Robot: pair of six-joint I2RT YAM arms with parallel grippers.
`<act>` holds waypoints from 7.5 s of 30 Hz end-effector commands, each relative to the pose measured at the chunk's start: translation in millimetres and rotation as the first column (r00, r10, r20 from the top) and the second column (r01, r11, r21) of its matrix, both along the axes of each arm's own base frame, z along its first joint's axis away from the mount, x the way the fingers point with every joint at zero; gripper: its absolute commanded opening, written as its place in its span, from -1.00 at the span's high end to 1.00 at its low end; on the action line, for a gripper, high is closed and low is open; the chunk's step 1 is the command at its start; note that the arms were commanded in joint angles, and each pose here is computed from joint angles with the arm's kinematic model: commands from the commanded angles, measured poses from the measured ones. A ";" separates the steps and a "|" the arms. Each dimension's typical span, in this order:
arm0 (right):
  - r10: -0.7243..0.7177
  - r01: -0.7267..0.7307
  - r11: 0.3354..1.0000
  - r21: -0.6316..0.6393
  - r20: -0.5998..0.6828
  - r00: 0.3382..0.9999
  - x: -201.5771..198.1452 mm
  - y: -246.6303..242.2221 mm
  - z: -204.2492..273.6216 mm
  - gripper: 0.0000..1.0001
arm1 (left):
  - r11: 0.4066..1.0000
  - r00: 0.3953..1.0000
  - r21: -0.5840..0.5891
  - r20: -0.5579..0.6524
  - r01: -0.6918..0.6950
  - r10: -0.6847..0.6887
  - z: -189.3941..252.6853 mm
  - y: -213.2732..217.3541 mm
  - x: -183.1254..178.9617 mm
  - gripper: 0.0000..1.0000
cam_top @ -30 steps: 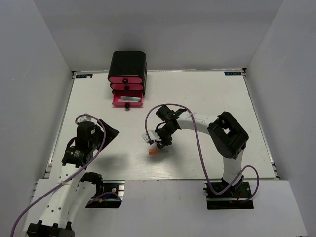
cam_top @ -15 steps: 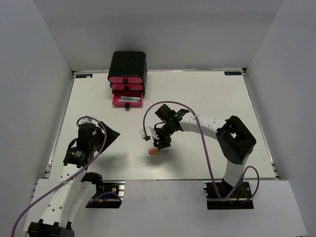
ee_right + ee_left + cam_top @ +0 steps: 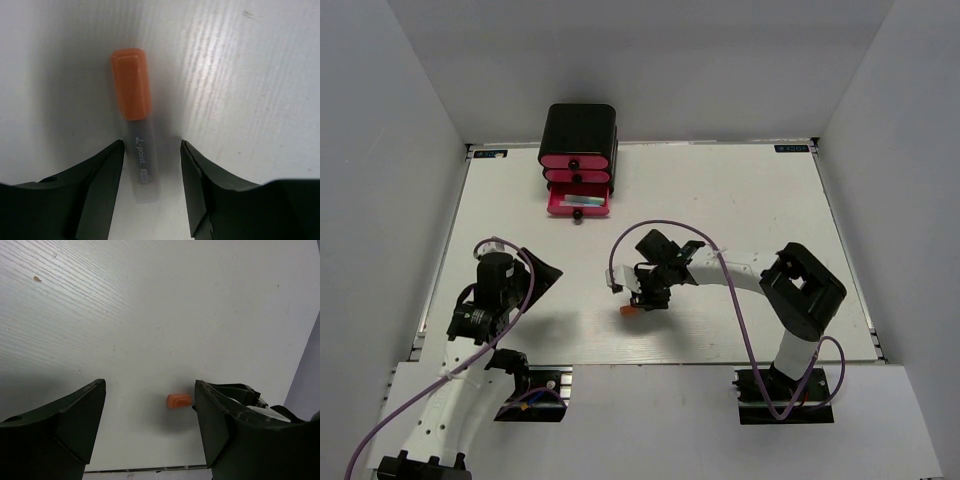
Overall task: Sort the stationery into containers
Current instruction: Pick up the stationery from the center of the board, then place the stationery in the drawer, then close the drawer in the storage box.
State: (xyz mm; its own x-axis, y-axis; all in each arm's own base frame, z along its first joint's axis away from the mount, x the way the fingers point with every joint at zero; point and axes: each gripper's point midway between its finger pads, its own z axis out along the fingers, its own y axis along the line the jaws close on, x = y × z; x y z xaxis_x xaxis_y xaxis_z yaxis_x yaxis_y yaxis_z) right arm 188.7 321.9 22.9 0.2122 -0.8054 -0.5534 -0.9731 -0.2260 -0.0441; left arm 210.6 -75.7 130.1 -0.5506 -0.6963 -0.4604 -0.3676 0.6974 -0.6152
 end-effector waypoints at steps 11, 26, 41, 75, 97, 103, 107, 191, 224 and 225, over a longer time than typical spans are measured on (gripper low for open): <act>0.052 -0.052 0.999 0.004 0.070 0.996 -6.6 -10.2 -13.9 0.03 | 0.999 1.000 -0.033 -0.012 -0.006 0.005 -6.7 -2.7 -3.5 -0.63; 0.164 -0.168 0.980 0.102 0.053 0.985 12.5 24.2 28.1 0.95 | 0.998 1.000 -0.065 -0.024 0.011 -0.013 -15.1 -10.4 -1.6 -0.63; -0.102 -0.059 0.952 0.300 0.495 0.863 198.1 114.5 124.2 1.00 | 0.990 0.999 -0.131 -0.026 0.042 -0.046 -24.4 -22.1 -5.4 -0.63; -0.345 -0.006 0.864 0.503 0.601 0.721 284.8 174.1 125.9 -0.10 | 0.980 0.998 -0.191 -0.020 0.051 -0.056 -31.6 -33.0 3.2 -0.63; -0.551 0.302 0.752 0.586 0.306 0.776 171.8 -15.7 185.2 1.00 | 0.960 0.994 -0.266 -0.079 -0.091 0.072 -69.4 -49.3 151.1 0.91; -0.589 0.360 0.733 0.576 0.273 0.761 152.5 -55.9 174.0 1.00 | 0.942 0.964 -0.243 -0.184 -0.233 0.191 -94.9 -41.9 183.7 0.91; -0.607 0.383 0.717 0.583 0.252 0.754 151.2 -66.6 175.8 1.00 | 0.931 0.946 -0.225 -0.217 -0.288 0.241 -106.1 -38.5 199.6 0.91; -0.692 0.501 0.660 0.561 0.192 0.696 156.8 -127.0 160.1 1.00 | 0.896 0.939 -0.295 -0.199 -0.331 0.281 -121.5 -45.4 235.9 0.69; -0.706 0.519 0.653 0.552 0.195 0.681 157.5 -138.0 151.9 1.00 | 0.834 0.911 -0.367 -0.188 -0.412 0.368 -110.2 -39.4 305.7 0.00; -0.703 0.517 0.655 0.551 0.194 0.685 157.0 -136.7 151.7 1.00 | 0.834 0.911 -0.367 -0.188 -0.412 0.368 -110.2 -39.4 305.7 0.00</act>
State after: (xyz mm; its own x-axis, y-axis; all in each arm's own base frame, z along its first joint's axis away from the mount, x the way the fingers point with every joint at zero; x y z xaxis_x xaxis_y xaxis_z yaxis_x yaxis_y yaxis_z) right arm 344.7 182.9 168.9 -0.0119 -0.5391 -0.8421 -0.7621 0.5501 -0.3414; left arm 519.7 -117.7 32.5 -0.2236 -0.9731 -0.0556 -0.6039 0.1831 -0.7757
